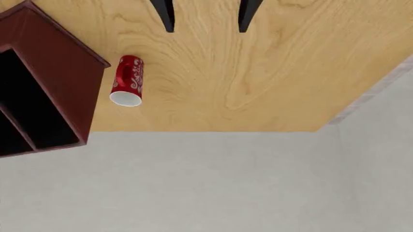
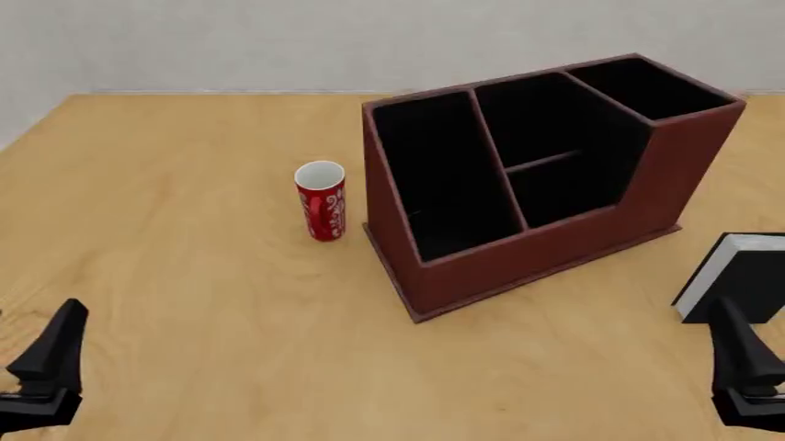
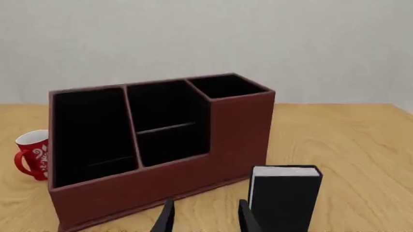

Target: Pick up the book and place it in the left compartment of the caddy.

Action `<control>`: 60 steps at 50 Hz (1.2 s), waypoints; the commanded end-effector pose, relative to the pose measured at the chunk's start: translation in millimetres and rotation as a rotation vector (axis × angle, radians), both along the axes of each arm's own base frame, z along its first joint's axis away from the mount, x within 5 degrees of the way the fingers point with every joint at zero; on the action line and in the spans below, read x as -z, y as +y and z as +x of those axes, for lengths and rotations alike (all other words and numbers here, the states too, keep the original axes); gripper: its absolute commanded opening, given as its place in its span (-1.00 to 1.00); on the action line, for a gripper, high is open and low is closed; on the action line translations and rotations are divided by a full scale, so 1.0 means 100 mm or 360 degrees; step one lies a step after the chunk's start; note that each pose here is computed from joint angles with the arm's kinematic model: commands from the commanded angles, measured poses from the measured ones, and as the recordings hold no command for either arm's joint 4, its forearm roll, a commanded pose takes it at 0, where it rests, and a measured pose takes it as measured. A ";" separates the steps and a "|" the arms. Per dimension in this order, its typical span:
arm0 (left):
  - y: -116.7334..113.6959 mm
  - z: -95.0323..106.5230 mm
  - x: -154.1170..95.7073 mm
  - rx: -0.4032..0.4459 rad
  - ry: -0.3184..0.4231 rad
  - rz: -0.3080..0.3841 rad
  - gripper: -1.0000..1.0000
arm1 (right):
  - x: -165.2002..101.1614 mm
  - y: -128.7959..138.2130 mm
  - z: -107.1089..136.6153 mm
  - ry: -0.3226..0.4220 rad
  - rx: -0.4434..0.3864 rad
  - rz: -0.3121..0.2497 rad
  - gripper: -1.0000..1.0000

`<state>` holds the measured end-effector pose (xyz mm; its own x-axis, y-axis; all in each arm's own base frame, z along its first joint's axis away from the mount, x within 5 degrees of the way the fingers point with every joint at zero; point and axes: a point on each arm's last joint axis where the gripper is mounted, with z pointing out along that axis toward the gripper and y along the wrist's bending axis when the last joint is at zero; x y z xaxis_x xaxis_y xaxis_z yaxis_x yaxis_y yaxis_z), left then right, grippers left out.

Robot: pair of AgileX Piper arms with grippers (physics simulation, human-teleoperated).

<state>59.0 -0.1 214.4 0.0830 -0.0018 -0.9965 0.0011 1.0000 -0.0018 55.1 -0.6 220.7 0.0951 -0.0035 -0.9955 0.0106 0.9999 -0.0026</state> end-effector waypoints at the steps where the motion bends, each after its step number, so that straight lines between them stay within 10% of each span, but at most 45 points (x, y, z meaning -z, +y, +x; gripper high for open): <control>1: 0.00 -0.01 0.00 0.0009 -0.0010 0.0007 1.00 | 0.06 0.00 0.02 0.0011 0.0010 -0.0021 1.00; 31: -0.01 -0.03 -0.01 0.0032 -0.0036 0.0004 1.00 | -0.20 -0.02 -0.02 -0.0079 0.0086 -0.0166 1.00; 53: -0.01 -0.04 -0.06 0.0025 -0.0059 -0.0013 1.00 | -0.90 0.03 0.01 -0.0127 -0.0001 -0.0556 1.00; 60: -0.01 -0.04 -0.07 0.0028 -0.0069 -0.0017 1.00 | -1.12 0.06 0.08 -0.0078 -0.0050 -0.0798 1.00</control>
